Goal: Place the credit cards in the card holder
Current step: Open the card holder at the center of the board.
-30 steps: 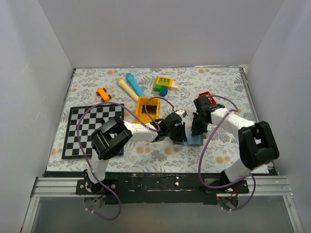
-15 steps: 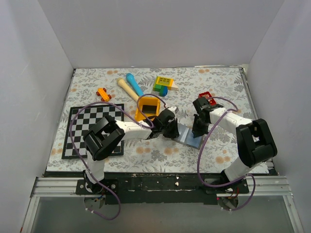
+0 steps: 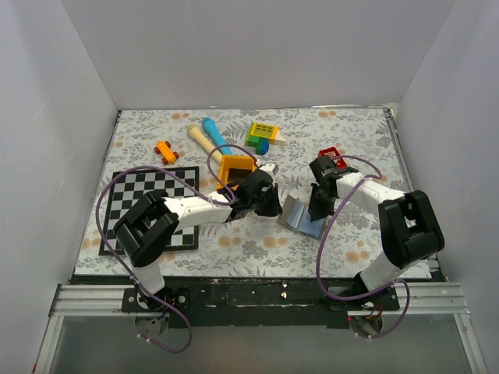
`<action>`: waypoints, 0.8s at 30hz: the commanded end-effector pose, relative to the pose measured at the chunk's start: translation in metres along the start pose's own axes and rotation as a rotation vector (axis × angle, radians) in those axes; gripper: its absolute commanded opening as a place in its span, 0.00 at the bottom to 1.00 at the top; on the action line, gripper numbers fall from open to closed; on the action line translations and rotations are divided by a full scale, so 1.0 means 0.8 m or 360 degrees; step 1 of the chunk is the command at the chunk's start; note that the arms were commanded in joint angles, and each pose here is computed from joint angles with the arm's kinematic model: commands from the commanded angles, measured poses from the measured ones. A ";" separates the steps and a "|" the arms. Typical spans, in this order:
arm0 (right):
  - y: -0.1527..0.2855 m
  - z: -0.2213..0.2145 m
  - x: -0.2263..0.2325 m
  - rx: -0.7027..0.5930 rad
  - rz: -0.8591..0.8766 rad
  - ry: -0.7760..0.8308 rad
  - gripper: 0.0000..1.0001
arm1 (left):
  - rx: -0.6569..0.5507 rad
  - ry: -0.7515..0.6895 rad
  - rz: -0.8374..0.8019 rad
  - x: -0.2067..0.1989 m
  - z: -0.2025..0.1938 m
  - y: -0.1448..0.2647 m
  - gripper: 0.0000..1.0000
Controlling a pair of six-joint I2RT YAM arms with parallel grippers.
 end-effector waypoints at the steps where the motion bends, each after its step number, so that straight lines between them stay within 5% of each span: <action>1: -0.002 0.002 -0.004 0.0008 -0.0048 -0.0006 0.01 | -0.0147 -0.0030 -0.0002 -0.008 0.024 0.039 0.06; 12: -0.003 0.000 -0.001 0.0028 0.0002 -0.0006 0.01 | -0.0295 -0.0143 -0.0509 -0.055 0.048 0.061 0.08; 24: -0.004 0.001 0.001 0.0044 0.0017 -0.0006 0.01 | -0.0141 -0.0246 -0.0573 -0.070 0.023 0.001 0.07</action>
Point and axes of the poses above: each gripper's point midway between its finger pads, its own y axis back along the fingers, its own x axis along the line the jaws close on, z = x × y, the point moved 10 cm from there along y, back along the fingers, and after that the axes turned 12 degrees about -y, right-handed, at the moved point
